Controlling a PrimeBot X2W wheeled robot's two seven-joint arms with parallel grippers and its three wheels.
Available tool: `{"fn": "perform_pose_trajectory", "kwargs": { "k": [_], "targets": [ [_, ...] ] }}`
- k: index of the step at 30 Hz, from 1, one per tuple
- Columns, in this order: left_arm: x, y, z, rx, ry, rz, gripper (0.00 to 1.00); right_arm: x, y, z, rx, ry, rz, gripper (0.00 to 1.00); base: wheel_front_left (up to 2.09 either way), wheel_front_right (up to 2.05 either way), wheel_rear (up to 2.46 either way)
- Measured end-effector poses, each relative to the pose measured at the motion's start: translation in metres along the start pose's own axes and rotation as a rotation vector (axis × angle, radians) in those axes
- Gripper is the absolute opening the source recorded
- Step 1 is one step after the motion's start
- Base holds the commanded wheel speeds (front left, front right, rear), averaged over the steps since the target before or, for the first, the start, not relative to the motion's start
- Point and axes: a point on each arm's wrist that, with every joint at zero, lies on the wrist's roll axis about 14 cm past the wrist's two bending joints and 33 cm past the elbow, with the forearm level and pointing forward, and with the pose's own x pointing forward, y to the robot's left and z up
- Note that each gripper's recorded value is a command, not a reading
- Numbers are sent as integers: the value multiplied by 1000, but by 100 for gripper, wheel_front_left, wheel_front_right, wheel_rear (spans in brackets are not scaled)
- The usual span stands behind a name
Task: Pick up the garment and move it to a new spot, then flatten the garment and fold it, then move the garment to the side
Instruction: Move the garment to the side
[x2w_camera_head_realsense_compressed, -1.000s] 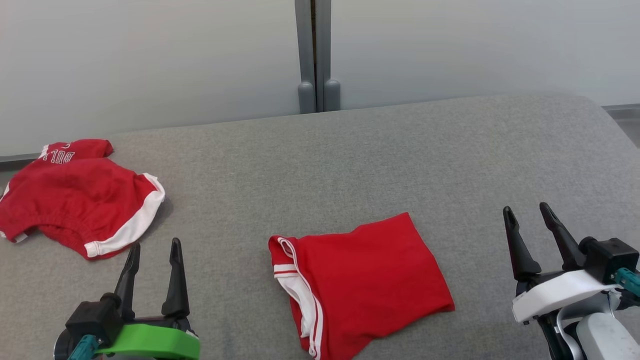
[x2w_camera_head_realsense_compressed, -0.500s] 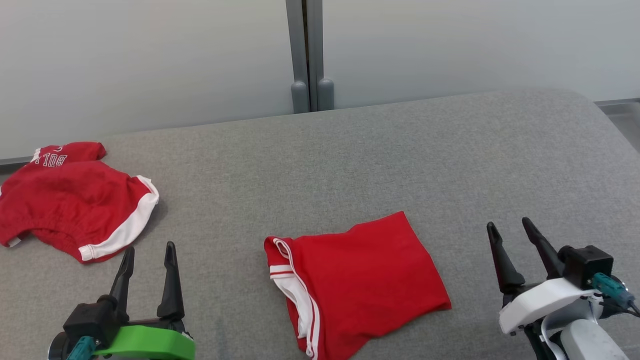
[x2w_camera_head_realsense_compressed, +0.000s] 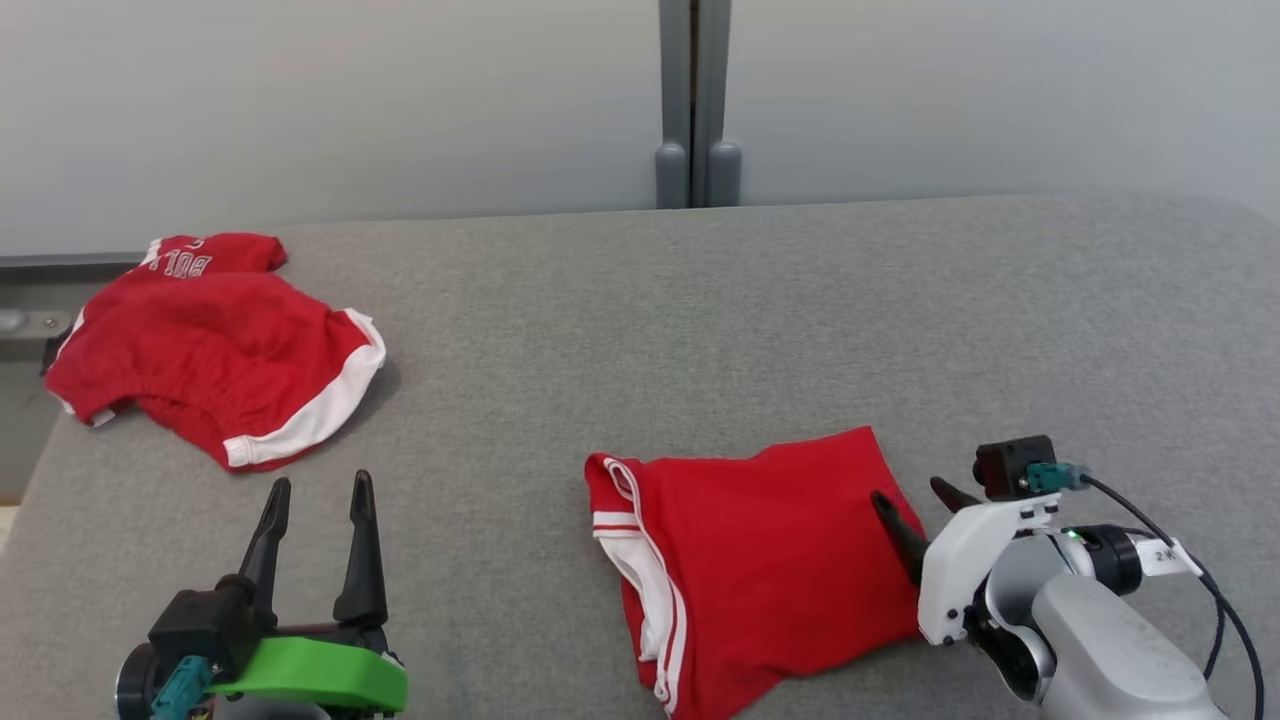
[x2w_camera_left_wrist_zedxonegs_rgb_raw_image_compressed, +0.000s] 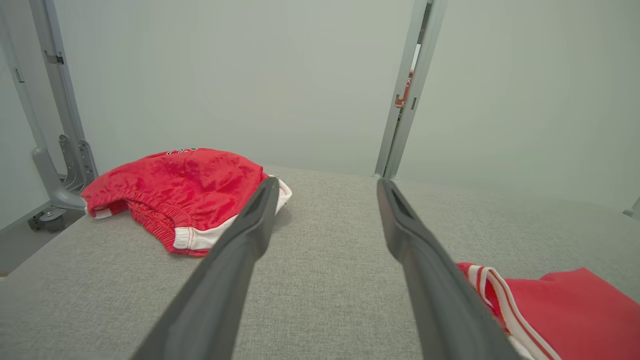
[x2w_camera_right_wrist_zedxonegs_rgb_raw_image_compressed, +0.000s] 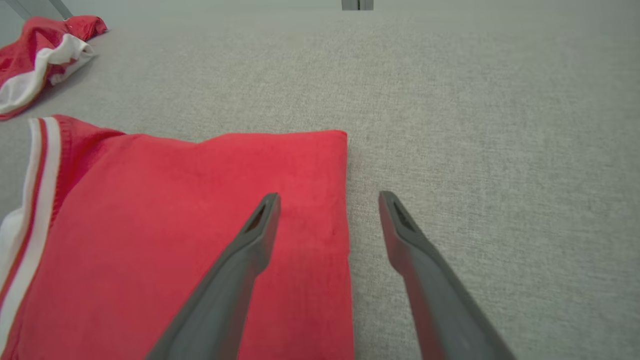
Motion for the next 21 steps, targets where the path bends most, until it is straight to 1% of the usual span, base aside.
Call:
{"fn": "perform_pose_trajectory", "kwargs": {
  "k": [4,9,12,14,15,16,17,21],
  "targets": [
    [-7,9,1,0,-1,32,100,15,9,-21,29,150,16,100,0,0,0],
    [-14,20,1,-3,2,68,100,21,4,-46,43,311,-7,100,0,0,0],
    [-16,24,-1,-4,6,81,100,24,3,-53,54,369,-15,100,0,0,0],
    [-15,25,-2,-4,10,83,100,25,4,-54,56,382,-13,100,0,0,0],
    [-15,25,-2,-4,11,83,100,27,7,-54,67,382,-7,73,0,0,0],
    [-15,25,-2,-4,12,83,100,27,9,-53,75,381,-2,38,0,0,0],
    [-14,24,-3,-4,13,82,100,27,11,-52,77,377,4,0,0,0,0],
    [-10,20,-4,-6,15,67,100,30,17,-40,85,321,25,0,0,0,0]
  ]
}}
